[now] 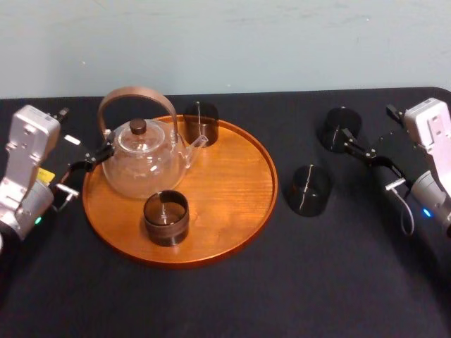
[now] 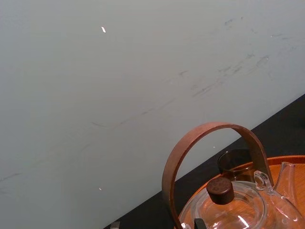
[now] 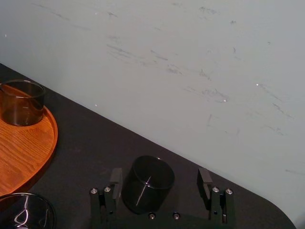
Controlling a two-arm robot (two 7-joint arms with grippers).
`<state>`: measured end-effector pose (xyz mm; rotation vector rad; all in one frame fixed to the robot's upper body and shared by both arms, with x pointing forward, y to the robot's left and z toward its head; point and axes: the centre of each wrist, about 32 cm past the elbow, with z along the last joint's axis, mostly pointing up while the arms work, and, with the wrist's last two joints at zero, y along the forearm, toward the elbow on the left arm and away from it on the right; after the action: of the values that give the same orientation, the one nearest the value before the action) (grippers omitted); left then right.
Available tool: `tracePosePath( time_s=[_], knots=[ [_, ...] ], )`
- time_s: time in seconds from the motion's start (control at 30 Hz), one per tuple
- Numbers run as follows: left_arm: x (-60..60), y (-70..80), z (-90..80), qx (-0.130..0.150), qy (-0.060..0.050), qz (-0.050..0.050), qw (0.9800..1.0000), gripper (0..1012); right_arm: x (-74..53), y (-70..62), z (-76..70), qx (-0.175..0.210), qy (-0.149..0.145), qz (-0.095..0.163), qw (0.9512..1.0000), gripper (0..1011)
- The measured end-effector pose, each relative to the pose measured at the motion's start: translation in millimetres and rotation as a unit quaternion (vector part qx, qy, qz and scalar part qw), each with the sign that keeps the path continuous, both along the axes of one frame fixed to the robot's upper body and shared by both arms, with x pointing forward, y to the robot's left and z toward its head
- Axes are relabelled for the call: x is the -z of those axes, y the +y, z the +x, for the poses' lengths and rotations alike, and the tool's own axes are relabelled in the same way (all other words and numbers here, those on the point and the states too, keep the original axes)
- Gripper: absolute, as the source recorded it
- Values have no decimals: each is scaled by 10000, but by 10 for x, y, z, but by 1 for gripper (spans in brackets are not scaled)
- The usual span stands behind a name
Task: Pick up the glass from the table and place it on the tray.
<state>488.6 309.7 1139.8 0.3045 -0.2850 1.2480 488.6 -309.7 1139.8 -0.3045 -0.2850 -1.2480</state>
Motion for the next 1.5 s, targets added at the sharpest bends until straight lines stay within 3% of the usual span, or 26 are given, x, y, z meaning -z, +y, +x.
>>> tracePosePath(
  time_s=[1.27,1.5],
  knots=[
    [0,0,0,0,0,0,10000,1010,0,0,0,0,0,0,10000,1002],
    [0,0,0,0,0,0,10000,1010,-8,-38,-67,-159,112,134,9997,1002]
  ],
)
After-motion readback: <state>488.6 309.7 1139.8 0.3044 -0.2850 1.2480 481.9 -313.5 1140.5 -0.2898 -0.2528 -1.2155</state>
